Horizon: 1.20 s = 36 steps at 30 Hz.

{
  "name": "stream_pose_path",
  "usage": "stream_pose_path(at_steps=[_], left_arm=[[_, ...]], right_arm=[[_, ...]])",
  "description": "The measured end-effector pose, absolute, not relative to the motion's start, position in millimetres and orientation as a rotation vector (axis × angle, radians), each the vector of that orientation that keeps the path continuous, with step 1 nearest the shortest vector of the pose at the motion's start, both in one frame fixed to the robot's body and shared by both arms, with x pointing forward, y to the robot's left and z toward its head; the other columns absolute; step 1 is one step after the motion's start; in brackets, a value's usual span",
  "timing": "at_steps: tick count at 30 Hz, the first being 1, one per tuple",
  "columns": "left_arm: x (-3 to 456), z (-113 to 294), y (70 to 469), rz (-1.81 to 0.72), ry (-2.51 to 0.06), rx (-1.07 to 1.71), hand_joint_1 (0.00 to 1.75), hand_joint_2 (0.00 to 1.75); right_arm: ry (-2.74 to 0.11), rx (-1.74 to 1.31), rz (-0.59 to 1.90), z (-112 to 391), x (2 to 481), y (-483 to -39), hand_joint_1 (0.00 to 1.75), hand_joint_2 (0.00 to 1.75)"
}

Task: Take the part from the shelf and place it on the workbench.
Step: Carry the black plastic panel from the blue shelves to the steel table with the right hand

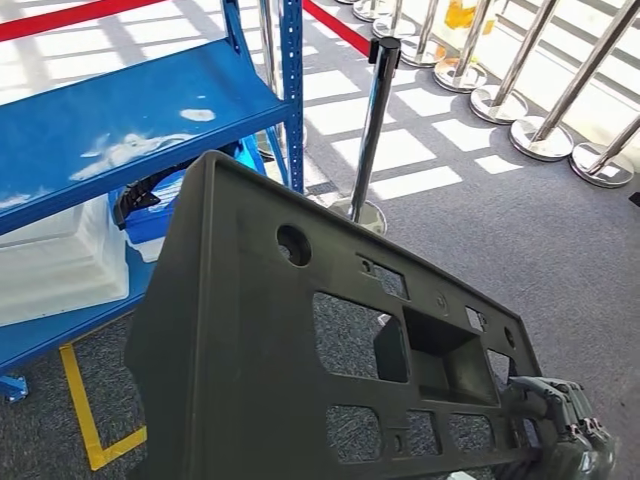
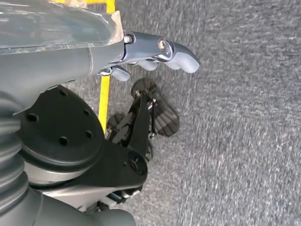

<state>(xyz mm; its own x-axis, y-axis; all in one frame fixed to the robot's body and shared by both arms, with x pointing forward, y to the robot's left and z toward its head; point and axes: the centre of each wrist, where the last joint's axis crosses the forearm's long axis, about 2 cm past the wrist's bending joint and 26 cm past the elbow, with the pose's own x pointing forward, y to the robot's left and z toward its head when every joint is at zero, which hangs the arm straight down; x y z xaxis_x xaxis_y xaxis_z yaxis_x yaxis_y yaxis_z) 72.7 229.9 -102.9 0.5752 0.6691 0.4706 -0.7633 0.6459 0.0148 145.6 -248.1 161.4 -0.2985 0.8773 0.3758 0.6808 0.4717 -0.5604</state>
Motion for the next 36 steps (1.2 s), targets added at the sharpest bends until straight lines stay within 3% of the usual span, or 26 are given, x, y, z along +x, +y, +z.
stream_pose_path(at_steps=[36], left_arm=[[72.1,-103.0,229.6,0.848,-0.45,0.226,0.0,1.75]], right_arm=[[-2.06,-1.284,0.374,159.2,145.5,-248.5,1.75,1.75]])
